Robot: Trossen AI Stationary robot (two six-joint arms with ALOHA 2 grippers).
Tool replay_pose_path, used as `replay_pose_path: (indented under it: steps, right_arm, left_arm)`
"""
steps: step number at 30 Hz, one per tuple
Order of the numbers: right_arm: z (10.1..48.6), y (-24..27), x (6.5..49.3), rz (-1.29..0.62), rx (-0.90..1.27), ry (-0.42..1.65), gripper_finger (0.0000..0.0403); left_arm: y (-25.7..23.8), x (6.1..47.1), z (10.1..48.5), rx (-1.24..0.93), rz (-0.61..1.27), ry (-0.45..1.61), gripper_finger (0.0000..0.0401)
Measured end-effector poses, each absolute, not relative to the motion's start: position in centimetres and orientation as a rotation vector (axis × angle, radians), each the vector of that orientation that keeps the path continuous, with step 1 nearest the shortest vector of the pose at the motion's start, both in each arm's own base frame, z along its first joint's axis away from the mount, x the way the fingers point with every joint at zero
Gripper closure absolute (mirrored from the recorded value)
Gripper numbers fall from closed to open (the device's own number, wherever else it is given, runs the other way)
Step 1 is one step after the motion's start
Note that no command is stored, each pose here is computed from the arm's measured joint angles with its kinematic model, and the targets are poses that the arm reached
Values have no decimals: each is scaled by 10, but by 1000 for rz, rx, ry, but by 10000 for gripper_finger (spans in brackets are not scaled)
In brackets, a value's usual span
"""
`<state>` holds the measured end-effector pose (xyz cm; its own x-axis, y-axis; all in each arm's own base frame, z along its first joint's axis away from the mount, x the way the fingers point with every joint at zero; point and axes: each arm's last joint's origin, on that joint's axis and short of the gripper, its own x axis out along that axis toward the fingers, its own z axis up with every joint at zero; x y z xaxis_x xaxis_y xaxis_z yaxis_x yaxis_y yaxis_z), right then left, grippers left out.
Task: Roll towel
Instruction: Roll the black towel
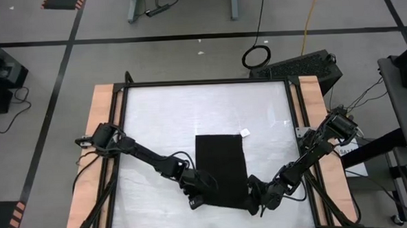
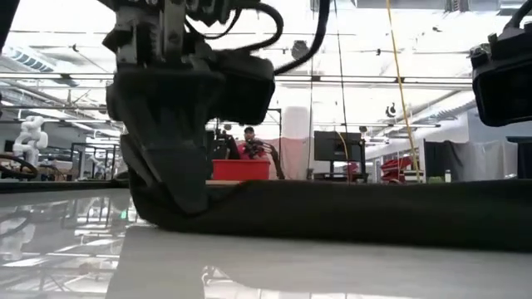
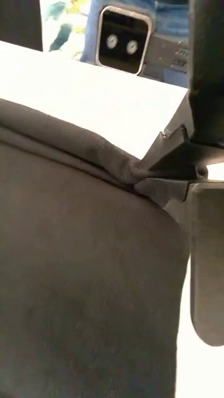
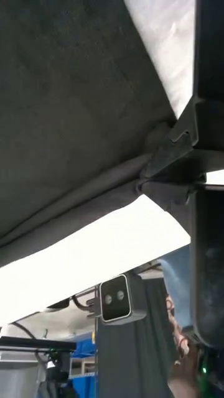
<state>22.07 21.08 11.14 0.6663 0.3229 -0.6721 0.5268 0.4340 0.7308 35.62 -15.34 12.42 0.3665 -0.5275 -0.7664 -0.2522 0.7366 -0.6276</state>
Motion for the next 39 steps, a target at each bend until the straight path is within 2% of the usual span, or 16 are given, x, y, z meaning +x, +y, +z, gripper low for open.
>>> replay_pose_path:
  steps: [8,11,17,21,24,31,34,39]
  right_arm:
    - [109,206,221,-160,1142,893,390]
    - [108,206,221,-139,1109,900,366]
    - [112,209,222,-45,1026,882,294]
    - [120,215,219,94,877,814,267]
    - [132,225,215,210,772,759,265]
    - [157,257,215,451,346,645,266]
    - [156,264,219,458,175,666,266]
    - [145,258,233,365,20,777,266]
  left_arm:
    - [-151,350,116,-787,-177,1241,382]
    - [-151,348,115,-794,-170,1259,382]
    - [-150,349,114,-812,-154,1264,382]
    - [-147,350,114,-828,-138,1266,382]
    - [-145,351,114,-838,-132,1263,382]
    - [-138,353,113,-854,-116,1255,382]
    - [-136,354,113,-858,-111,1252,382]
    - [-135,355,113,-858,-109,1251,382]
